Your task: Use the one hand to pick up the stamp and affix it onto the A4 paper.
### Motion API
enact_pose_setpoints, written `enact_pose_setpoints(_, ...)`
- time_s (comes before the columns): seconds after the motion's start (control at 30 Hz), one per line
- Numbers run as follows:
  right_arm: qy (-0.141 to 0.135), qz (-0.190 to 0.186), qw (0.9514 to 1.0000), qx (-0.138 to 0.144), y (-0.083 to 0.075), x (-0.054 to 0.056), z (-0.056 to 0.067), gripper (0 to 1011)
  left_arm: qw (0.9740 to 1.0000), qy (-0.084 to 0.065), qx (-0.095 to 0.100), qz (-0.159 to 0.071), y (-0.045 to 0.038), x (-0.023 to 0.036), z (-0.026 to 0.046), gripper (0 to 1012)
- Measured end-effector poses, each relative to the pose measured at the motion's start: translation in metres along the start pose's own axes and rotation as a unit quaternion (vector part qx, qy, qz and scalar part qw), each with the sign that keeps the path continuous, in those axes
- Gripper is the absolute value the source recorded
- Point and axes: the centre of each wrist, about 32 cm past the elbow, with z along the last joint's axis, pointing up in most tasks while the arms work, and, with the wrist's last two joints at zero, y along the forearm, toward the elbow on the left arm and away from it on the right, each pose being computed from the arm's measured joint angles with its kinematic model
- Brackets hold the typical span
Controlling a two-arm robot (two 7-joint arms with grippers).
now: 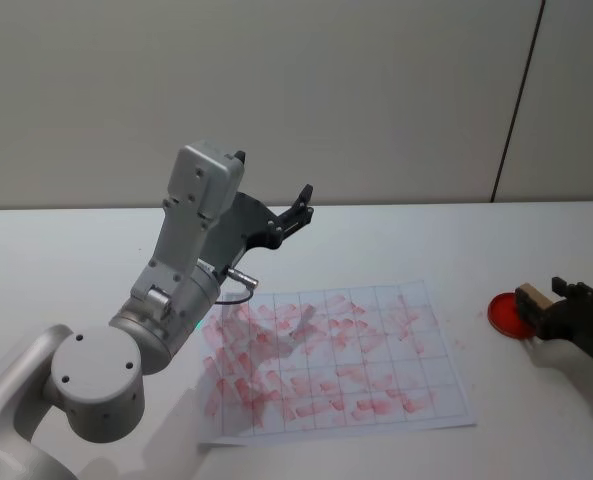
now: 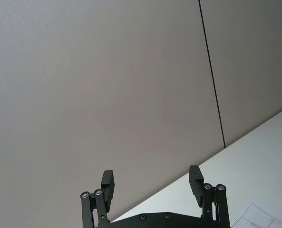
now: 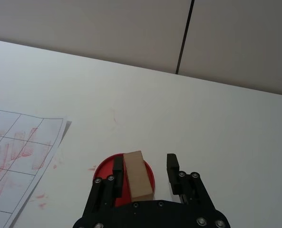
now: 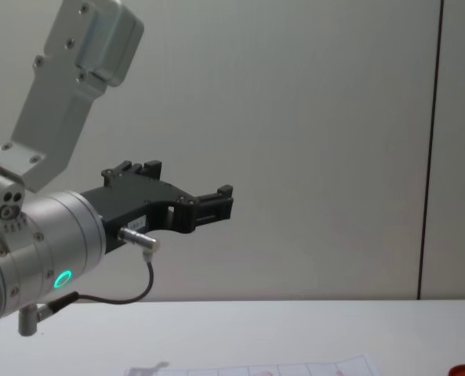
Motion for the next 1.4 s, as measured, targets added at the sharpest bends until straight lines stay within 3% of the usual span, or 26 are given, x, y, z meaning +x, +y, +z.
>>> enact_pose_setpoints(0.37, -0.002, 0.001, 1.0000, -0.005, 0.004, -0.002, -0.002, 240, 1.0000, 0.000, 0.000, 0.000, 0.0000, 0.0000, 0.0000, 1001)
enact_pose_setpoints(1.0, -0.008, 0.009, 0.9998, 0.018, 0.011, -0.005, 0.006, 227, 1.0000, 0.000, 0.000, 0.000, 0.0000, 0.0000, 0.0000, 1001)
enact_pose_setpoints(1.4, -0.005, 0.015, 0.9998, 0.009, 0.018, -0.007, 0.000, 227, 1.0000, 0.000, 0.000, 0.000, 0.0000, 0.0000, 0.0000, 1001)
